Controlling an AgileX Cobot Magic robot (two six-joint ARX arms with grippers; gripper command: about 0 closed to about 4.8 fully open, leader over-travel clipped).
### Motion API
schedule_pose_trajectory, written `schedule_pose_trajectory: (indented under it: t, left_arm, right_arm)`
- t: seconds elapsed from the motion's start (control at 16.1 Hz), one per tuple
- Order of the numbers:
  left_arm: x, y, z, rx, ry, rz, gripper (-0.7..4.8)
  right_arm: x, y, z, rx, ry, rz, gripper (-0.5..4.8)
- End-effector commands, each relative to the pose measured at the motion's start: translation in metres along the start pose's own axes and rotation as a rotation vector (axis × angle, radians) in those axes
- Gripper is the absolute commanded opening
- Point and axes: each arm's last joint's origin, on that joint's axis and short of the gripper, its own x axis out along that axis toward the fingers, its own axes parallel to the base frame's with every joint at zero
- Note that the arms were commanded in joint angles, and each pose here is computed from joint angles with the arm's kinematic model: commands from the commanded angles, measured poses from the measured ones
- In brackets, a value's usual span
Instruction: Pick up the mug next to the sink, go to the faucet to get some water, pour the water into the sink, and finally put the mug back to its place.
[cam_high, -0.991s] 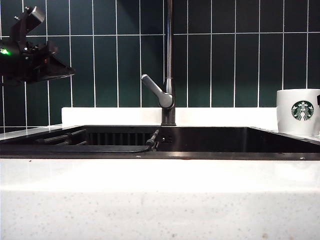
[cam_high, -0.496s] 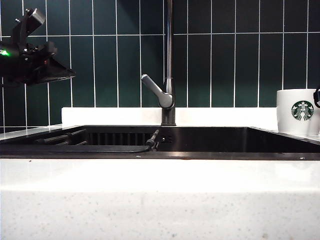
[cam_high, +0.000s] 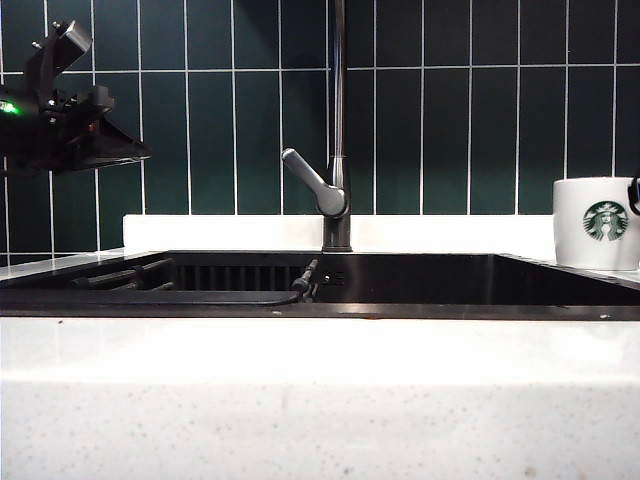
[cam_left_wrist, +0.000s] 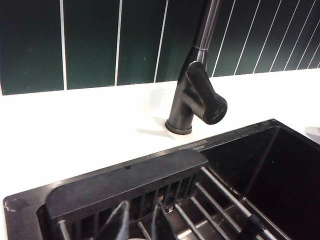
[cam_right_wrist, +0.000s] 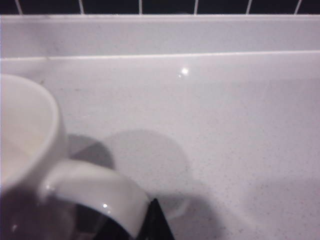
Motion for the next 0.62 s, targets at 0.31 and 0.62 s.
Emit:
schedule_pose_trajectory:
  t: [0.31,0.62]
  left_arm:
    - [0.000,0.000,0.001,0.000,-0.001,-0.012,0.62]
    - [0.000,-0.001,0.001,-0.002,0.001,-0.032,0.62]
  right_arm:
    - [0.000,0.000,0.006,-0.003,-0.045,0.008,0.06]
    - [-0.002,0.000,0.016,-0.020,-0.096,0.005,-0.01]
